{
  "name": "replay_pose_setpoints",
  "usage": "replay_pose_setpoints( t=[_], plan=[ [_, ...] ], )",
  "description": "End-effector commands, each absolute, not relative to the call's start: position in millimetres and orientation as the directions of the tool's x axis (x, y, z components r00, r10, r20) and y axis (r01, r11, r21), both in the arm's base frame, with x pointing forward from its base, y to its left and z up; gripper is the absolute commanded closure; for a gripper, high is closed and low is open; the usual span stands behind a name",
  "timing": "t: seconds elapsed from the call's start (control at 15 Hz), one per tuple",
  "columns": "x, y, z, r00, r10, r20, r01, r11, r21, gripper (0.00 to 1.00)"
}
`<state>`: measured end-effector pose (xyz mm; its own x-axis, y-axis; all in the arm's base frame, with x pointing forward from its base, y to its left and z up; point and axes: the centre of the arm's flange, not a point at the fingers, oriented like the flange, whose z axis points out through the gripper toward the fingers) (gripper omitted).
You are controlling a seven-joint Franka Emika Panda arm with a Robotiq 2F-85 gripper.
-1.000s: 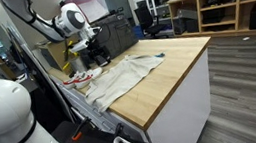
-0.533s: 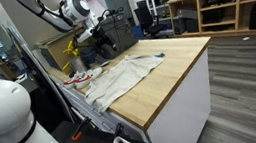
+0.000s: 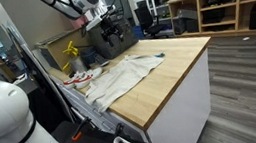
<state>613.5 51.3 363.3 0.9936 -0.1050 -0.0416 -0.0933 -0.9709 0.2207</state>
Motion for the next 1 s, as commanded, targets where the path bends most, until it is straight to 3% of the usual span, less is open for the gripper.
replay_pose_setpoints(
  t=[0.0,0.93],
  plan=[
    [655.0,16.2,378.0,0.996,-0.046,-0.081,-0.029,-0.980,0.197,0.00],
    [659.4,-7.4,384.0,0.998,0.013,-0.065,0.024,-0.984,0.177,0.00]
  ],
)
